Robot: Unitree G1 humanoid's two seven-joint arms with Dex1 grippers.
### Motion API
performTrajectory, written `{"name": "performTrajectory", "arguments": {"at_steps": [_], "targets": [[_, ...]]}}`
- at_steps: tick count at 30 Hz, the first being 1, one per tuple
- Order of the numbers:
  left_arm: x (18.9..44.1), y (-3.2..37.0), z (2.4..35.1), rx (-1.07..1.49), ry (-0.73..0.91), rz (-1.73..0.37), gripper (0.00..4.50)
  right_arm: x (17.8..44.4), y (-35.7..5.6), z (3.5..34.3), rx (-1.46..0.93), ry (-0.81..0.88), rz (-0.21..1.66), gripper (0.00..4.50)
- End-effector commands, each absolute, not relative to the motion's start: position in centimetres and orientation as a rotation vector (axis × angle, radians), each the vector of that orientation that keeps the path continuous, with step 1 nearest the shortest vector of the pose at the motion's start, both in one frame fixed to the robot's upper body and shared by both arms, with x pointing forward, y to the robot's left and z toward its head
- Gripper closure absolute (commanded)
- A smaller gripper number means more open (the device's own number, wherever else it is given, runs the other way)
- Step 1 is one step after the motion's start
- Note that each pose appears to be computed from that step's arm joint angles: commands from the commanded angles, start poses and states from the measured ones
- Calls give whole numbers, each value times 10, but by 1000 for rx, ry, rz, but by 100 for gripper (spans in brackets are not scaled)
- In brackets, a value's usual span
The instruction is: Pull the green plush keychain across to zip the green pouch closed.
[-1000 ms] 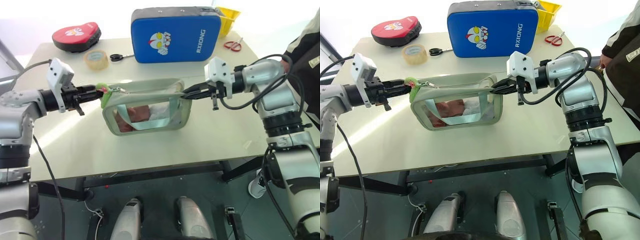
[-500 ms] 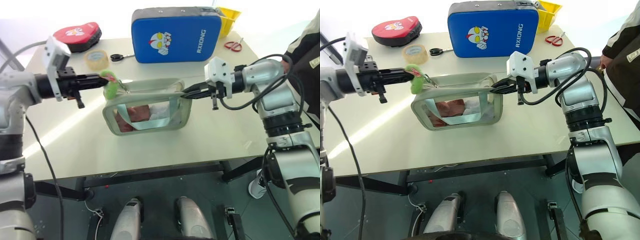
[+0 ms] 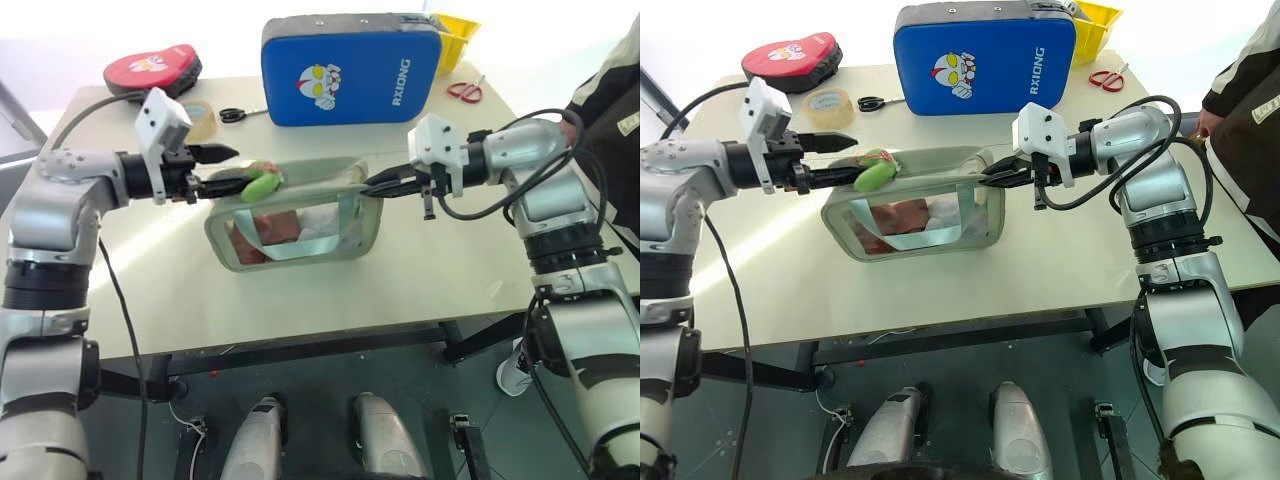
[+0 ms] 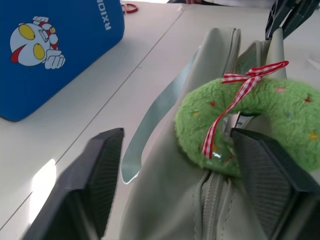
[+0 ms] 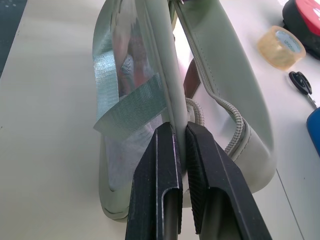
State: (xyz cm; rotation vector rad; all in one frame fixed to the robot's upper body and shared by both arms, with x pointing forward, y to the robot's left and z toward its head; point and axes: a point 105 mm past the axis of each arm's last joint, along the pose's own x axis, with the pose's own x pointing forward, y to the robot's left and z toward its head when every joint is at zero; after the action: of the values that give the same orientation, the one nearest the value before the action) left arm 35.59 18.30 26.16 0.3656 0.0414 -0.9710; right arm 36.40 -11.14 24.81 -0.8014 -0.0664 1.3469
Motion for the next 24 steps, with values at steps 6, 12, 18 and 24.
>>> {"name": "performTrajectory", "arguments": {"at_steps": [6,12,18,24], "targets": [[322,203,312,357,-47,-977,3,363,-116,261,-814,-108,1318,450],[292,193,269,384,120,-1084,3,363,-113,260,-809,-111,1325,450],[306,198,230,500,174,-994,3,362,-109,261,-810,-109,1339,450],[319,197,235,458,102,-944,182,361,-111,260,-809,-100,1341,450]]}}
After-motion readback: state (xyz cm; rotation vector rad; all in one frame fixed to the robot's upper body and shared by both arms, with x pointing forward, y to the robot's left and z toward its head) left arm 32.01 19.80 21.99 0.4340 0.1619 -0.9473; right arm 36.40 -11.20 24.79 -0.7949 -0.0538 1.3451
